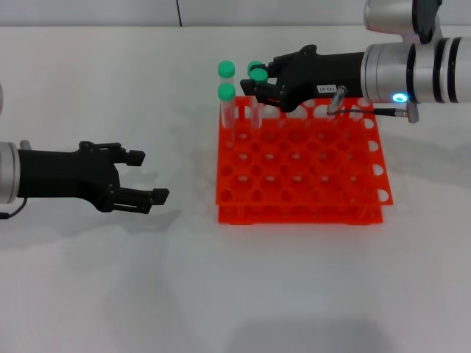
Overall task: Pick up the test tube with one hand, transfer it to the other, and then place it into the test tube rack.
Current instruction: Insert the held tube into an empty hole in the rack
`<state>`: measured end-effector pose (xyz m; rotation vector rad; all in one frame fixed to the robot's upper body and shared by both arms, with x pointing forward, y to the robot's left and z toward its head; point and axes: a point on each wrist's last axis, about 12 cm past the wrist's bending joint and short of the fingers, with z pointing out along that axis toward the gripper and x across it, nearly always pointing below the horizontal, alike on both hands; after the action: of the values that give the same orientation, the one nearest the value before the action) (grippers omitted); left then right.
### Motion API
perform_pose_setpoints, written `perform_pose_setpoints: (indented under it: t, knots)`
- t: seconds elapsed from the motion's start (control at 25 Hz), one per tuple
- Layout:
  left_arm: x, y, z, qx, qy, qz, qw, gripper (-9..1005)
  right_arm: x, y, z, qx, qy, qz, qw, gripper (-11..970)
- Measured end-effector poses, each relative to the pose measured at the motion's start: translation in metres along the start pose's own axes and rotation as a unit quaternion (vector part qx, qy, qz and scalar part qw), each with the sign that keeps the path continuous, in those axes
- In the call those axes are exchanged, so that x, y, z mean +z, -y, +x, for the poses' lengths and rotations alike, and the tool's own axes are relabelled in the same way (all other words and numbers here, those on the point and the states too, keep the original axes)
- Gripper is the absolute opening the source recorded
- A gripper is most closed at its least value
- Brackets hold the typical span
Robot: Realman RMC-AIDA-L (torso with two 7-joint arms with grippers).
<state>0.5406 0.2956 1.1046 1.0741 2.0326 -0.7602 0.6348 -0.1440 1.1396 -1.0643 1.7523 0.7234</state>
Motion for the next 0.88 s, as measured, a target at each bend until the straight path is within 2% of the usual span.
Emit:
perform_pose_setpoints:
  t: [0.88]
  knots:
    - [0.0028, -0.0018, -0.0027, 0.007, -0.002, 0.001, 1.0, 887, 0.0008, -0.0001, -0.0016, -0.003, 0.0, -0.001, 1.0, 270]
